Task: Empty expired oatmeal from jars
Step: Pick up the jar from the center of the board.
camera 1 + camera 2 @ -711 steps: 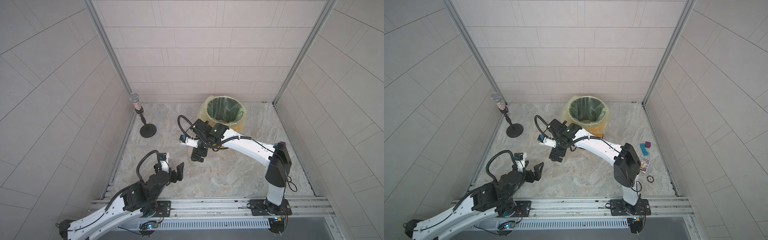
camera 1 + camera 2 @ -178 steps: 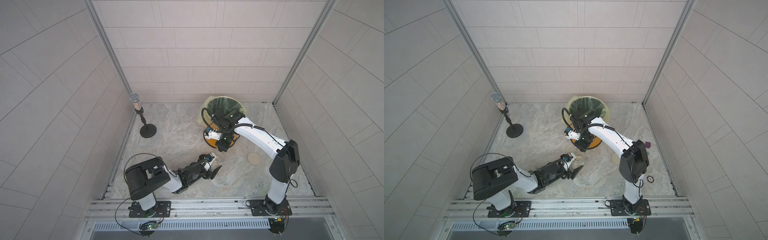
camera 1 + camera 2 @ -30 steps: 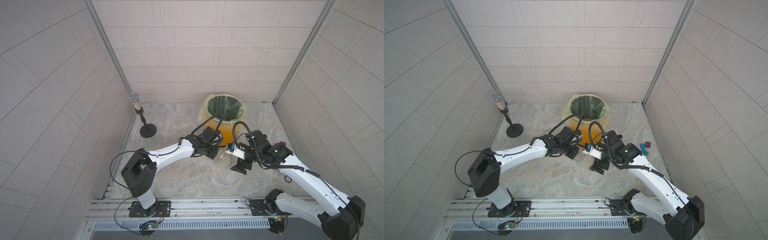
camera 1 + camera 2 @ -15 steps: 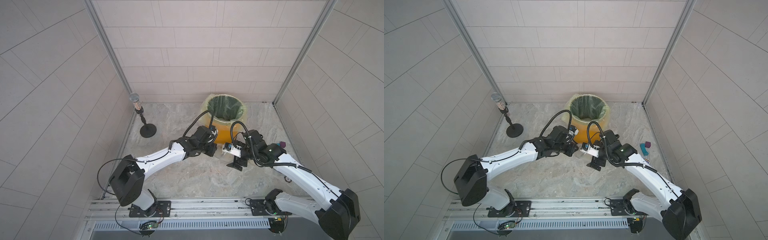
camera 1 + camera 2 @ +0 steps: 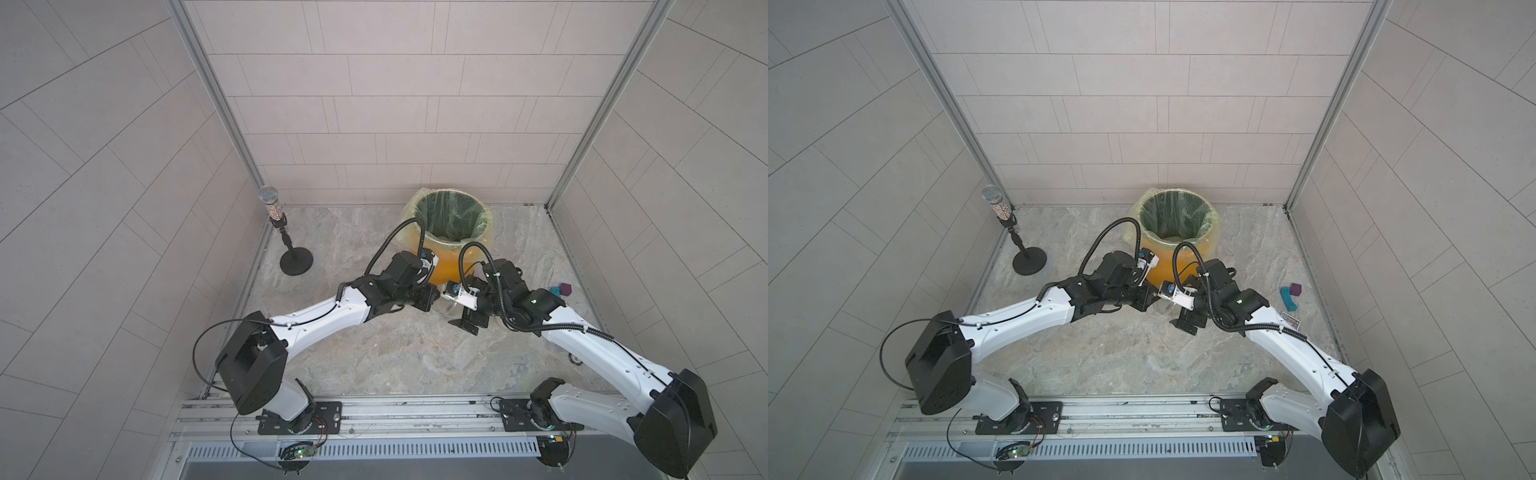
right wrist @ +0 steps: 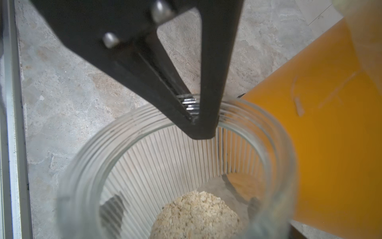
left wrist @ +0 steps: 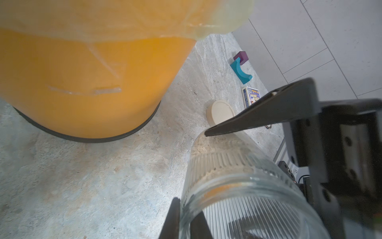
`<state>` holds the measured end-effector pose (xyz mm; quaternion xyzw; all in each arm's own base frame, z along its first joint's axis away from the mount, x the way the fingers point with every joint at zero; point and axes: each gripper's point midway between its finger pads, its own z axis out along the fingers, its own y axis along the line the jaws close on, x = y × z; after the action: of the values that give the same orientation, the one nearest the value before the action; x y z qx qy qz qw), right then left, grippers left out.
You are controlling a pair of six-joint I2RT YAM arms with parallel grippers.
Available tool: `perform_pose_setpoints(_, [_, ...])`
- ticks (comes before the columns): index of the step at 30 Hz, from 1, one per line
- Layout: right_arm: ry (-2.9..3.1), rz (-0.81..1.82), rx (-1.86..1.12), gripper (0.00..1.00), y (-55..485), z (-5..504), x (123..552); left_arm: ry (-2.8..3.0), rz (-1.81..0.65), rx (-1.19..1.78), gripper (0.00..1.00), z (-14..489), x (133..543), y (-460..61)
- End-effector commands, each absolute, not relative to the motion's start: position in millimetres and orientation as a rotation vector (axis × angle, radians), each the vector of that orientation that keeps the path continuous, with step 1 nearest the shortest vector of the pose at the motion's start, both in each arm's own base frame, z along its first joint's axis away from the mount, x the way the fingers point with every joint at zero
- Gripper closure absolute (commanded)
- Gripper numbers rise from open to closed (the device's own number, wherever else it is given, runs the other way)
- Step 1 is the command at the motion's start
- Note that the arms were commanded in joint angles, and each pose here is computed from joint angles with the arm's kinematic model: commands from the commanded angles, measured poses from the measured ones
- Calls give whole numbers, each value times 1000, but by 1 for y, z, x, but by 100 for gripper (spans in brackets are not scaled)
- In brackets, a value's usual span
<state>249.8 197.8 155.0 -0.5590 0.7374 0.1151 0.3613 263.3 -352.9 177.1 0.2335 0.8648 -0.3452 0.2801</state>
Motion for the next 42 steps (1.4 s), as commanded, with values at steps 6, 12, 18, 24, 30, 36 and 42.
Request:
perform_pose_setpoints(6, [1862, 237, -1401, 2, 192, 166, 264, 2112, -1062, 602, 100, 244, 269, -367])
perform_pose_setpoints(12, [1843, 243, -1377, 7, 188, 169, 265, 2114, -1064, 605, 100, 244, 268, -365])
perform_pose_setpoints(18, [1831, 243, -1400, 15, 185, 169, 262, 2108, -1082, 601, 100, 246, 268, -364])
perform_pose_setpoints(24, [1818, 259, -1418, 26, 185, 169, 260, 2104, -1083, 594, 100, 247, 271, -363])
perform_pose_setpoints(30, [1823, 279, -1460, 47, 185, 166, 256, 2099, -1089, 592, 100, 250, 273, -363])
perform_pose_setpoints(36, [1810, 280, -1472, 100, 186, 169, 255, 2094, -1096, 590, 100, 254, 274, -362])
perform_pose_setpoints(42, [1813, 233, -1465, 100, 181, 179, 257, 2092, -1094, 578, 100, 256, 278, -361])
